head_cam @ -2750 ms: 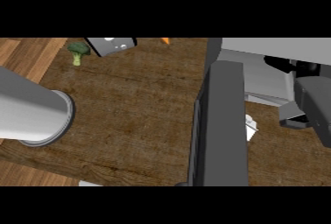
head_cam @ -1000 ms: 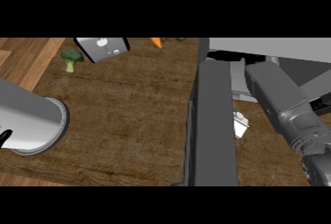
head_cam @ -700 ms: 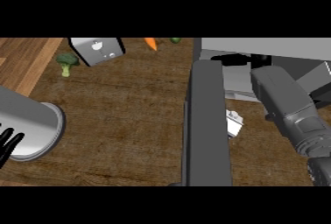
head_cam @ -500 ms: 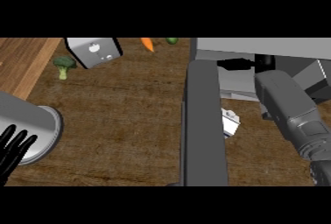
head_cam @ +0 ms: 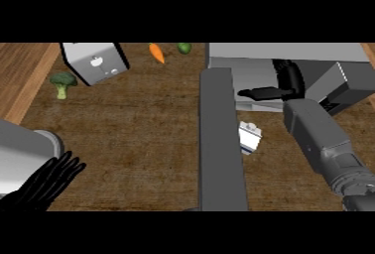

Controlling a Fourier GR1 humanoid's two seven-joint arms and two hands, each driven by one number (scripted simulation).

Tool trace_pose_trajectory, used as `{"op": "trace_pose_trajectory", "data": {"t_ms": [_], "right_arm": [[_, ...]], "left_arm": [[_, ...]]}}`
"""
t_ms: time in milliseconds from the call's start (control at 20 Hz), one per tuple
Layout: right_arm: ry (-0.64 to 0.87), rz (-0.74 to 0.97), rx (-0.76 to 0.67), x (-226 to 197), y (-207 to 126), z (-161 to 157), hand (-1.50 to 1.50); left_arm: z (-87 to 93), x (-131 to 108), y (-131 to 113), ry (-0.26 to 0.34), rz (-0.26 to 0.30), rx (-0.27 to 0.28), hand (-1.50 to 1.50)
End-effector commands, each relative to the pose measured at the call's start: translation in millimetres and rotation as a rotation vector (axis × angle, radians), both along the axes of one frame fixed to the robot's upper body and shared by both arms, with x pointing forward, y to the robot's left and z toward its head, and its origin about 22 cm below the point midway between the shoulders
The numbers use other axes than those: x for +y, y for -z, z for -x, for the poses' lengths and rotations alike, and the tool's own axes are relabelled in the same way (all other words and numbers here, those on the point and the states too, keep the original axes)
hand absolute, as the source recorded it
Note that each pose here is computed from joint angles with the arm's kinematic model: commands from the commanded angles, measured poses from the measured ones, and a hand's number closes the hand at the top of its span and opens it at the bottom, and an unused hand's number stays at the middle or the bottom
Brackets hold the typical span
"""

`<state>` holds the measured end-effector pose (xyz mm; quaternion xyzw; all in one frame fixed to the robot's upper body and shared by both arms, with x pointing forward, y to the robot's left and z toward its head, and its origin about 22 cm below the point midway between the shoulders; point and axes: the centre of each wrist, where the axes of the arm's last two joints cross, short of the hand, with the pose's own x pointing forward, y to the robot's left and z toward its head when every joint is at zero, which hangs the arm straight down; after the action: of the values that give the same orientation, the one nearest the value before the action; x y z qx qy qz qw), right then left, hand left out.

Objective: Pick up the milk, place it into the microwave and close the microwave

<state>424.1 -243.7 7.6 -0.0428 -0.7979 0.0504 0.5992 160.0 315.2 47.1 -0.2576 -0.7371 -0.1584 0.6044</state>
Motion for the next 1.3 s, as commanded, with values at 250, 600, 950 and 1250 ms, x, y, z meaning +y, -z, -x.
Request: {"op": "trace_pose_trajectory", "data": {"t_ms": [250,600,950,1250], "right_arm": [[-0.129,-0.217,0.059,12,62,41,-1.50],[-0.143,-0.188,0.155,-2,128,108,-1.50],[-0.072,-0.163,0.164,-17,166,175,-1.50],[0.000,-0.172,0.123,-65,170,231,-1.50]], "left_arm": [[-18.5,-32,11,0.071,-0.098,0.019,-1.50],[-36.5,-46,27,0.091,-0.122,0.012,1.50],[-66.9,-76,42,0.108,-0.196,-0.006,1.50],[-83.9,-109,53,0.178,-0.267,-0.008,1.50]]}}
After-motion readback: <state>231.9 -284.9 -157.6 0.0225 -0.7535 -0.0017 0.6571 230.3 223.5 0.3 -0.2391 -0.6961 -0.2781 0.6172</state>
